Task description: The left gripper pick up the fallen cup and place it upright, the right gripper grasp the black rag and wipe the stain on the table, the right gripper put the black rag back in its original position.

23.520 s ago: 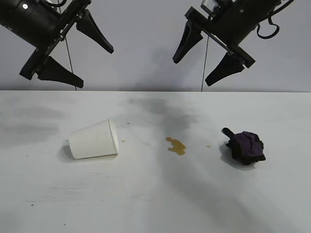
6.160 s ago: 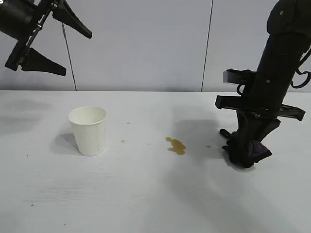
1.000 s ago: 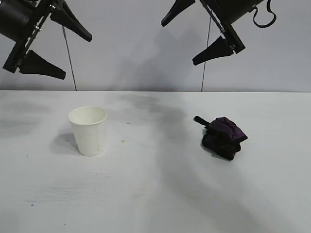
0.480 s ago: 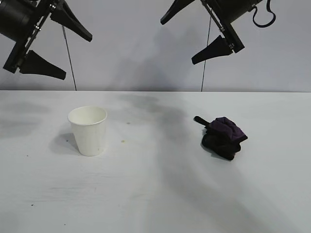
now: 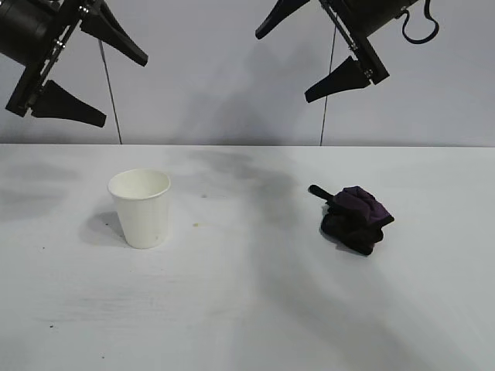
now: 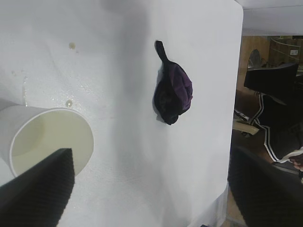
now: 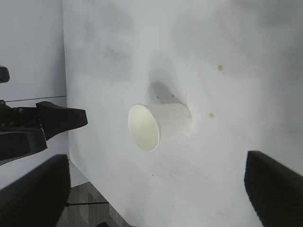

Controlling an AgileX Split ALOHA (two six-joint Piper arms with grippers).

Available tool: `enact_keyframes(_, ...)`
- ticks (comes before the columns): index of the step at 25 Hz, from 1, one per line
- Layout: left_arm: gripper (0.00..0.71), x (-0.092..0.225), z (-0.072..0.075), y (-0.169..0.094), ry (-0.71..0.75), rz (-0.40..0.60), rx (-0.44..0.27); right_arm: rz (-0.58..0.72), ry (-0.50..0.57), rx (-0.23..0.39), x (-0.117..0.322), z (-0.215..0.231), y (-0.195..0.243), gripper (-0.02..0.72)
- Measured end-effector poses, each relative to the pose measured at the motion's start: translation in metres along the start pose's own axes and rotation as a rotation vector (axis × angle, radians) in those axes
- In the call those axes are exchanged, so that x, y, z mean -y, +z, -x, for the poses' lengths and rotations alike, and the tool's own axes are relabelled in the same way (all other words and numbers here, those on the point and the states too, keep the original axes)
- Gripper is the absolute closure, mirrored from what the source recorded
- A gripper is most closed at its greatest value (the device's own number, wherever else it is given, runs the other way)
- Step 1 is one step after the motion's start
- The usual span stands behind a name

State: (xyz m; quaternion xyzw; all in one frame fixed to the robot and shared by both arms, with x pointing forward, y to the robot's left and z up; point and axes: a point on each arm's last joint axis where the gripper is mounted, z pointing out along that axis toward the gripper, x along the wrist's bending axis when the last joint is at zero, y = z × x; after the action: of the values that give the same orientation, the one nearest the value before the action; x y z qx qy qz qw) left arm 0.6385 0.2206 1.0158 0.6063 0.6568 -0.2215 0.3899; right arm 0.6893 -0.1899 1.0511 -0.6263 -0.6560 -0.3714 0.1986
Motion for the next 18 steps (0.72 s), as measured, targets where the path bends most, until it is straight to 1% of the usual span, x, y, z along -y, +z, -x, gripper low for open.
enact_keyframes(4,0.074,0.000,0.000,0.000,0.000,-0.001,0.000,0.000,0.003,0.000,0.000,0.000,0.000,0.009)
enact_keyframes(11,0.074,0.001,0.000,0.000,0.000,-0.011,0.004,-0.006,0.003,0.024,0.001,0.003,0.000,0.009)
enact_keyframes(15,0.074,0.001,0.000,0.000,0.000,-0.011,0.004,-0.031,0.010,0.048,0.005,0.008,0.006,0.009)
enact_keyframes(18,0.074,0.001,0.000,0.000,0.000,-0.011,0.004,-0.049,0.004,0.049,0.009,0.004,0.012,0.009)
